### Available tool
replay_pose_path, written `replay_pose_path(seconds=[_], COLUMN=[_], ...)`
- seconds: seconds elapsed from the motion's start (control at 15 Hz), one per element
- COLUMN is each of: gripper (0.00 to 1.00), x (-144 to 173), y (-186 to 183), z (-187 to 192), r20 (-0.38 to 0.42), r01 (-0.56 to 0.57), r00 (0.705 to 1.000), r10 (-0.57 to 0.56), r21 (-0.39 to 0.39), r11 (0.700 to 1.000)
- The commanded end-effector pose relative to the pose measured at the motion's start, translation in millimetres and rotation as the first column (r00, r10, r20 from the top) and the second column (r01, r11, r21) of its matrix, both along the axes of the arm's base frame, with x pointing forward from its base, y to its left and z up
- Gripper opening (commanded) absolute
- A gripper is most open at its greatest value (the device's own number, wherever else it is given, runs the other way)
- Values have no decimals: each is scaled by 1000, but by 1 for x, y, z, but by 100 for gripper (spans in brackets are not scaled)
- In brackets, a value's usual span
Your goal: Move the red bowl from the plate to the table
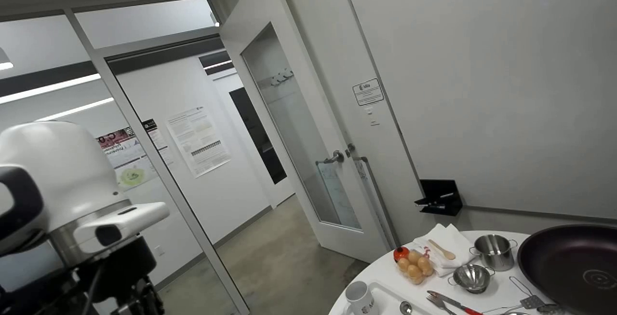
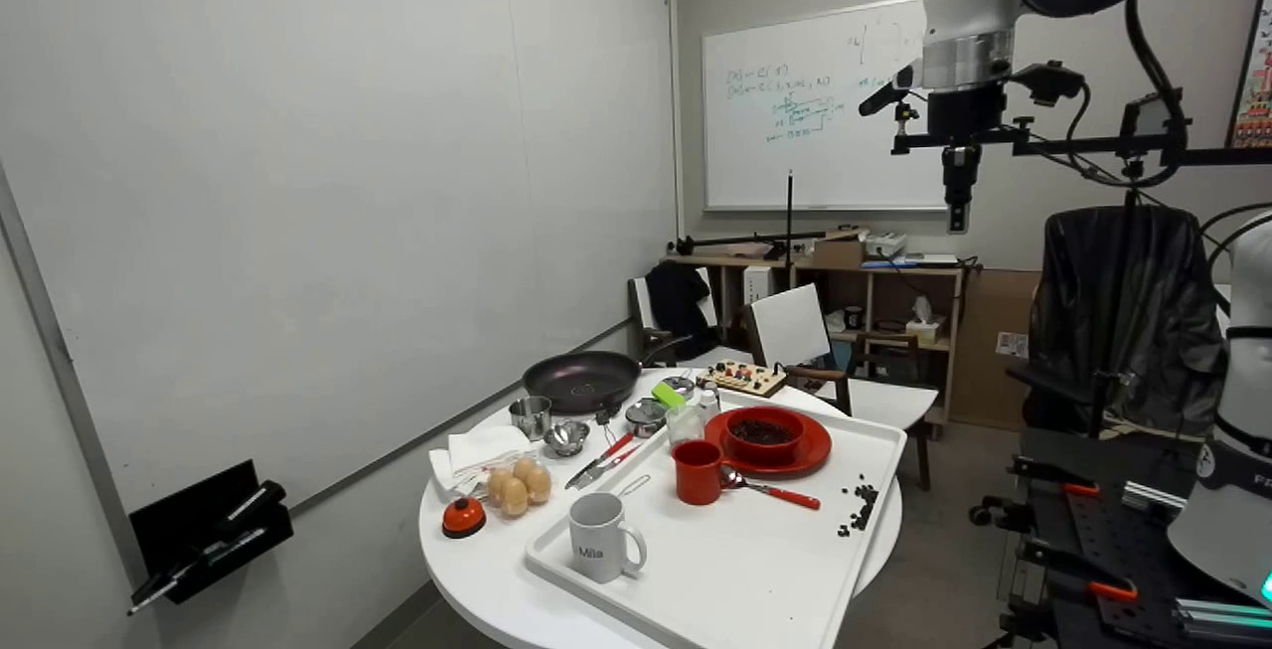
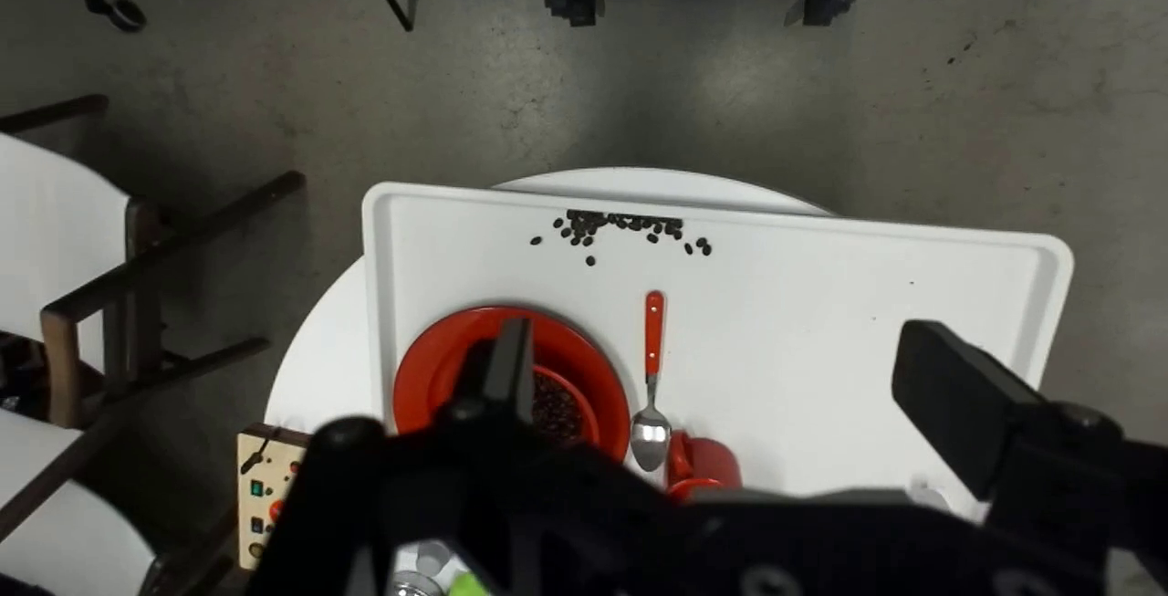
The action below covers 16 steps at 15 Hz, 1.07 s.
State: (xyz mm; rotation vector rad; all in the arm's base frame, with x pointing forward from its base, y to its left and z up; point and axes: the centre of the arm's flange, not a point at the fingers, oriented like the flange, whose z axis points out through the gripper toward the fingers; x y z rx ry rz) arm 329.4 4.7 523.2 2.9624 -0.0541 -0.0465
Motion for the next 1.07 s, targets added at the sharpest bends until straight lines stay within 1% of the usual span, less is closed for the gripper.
replay_pose_path(seconds=[0.0,0.13,0.27,0.4,0.47,0.6,0.67,0.87,0.93,1.0], gripper=[100,100,100,100,100,100,100,100,100,100], x=[50,67,88,116,131,151,112,136,139,130], y=[-6,-13,-24,-39,-46,-53,-45,-54,-53,-52], z=[-20,-35,-52,-76,-88,-101,-95,-112,-113,-118], r20=[-28,-55,-63,-64,-87,-117,-89,-123,-124,-115], r01=[15,4,27,45,26,-15,14,3,2,20], r00=[999,998,998,997,996,993,996,992,992,993], r10=[-16,-7,-29,-49,-31,15,-16,-5,-4,-23], r21=[-40,-49,-43,-63,-57,0,-23,-12,-12,-34], r11=[999,999,999,997,998,1000,1000,1000,1000,999])
